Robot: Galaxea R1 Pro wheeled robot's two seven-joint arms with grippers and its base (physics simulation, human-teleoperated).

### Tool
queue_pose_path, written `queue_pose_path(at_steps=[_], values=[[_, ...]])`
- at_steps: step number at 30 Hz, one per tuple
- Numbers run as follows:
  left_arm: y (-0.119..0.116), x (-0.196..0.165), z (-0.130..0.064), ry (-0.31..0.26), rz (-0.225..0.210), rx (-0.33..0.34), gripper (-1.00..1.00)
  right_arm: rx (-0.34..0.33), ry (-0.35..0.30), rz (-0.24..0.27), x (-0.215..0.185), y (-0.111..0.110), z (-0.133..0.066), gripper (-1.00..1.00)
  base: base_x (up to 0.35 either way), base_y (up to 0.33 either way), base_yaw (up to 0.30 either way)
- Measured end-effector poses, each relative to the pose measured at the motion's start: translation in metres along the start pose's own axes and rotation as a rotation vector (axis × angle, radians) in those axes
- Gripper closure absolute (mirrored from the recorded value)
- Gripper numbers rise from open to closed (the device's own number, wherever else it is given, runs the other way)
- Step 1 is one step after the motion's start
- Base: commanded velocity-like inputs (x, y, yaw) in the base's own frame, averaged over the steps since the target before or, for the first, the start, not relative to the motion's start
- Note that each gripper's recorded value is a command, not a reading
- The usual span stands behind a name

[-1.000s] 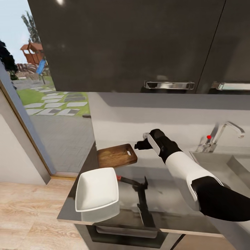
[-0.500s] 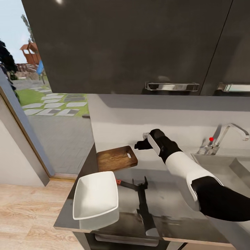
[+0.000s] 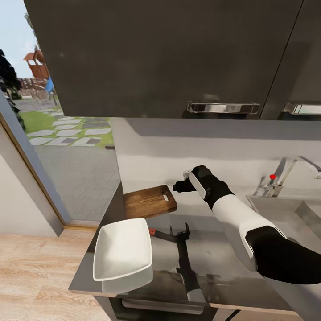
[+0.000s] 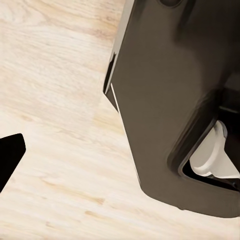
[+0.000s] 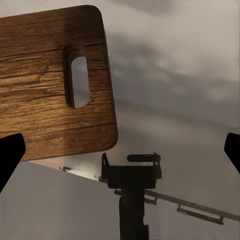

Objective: In the kitchen, take the Vidalia onion out of the sink, dice it on the chopping board with the paring knife, put the diced onion into the bowl on the countertop, then place both the paring knife and the chopping board into the sink.

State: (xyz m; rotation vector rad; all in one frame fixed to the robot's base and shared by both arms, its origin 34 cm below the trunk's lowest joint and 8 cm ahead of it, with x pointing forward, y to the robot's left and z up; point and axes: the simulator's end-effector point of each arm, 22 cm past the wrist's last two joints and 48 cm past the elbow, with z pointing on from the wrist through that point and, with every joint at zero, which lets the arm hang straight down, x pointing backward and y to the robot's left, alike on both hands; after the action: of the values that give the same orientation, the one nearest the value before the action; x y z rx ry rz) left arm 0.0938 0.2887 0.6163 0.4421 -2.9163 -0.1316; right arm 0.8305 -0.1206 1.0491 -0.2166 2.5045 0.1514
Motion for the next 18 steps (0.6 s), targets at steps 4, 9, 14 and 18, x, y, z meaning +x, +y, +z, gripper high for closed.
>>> queue_pose_path(at_steps=[4,9,14,18], values=[[0.0003,0.0007,0.0001,0.002,0.000,-0.001,-1.00,0.000,0.002,0.000,0.0008,0.0000,0.0010,-1.00,0.000,0.000,0.000],[0.0003,0.0005,0.0001,0.001,0.000,-0.001,-1.00,0.000,0.002,0.000,0.0008,-0.0001,0.0011,-1.00,0.005,0.000,0.000],[0.0001,0.0006,0.0000,0.001,0.000,0.000,-1.00,0.000,0.001,0.000,0.0008,0.0000,0.0003,-1.00,0.186,0.000,0.000],[0.0002,0.0006,0.0001,0.001,0.000,0.000,-1.00,0.000,0.001,0.000,0.0007,0.0000,0.0007,-1.00,0.151,0.000,0.000]])
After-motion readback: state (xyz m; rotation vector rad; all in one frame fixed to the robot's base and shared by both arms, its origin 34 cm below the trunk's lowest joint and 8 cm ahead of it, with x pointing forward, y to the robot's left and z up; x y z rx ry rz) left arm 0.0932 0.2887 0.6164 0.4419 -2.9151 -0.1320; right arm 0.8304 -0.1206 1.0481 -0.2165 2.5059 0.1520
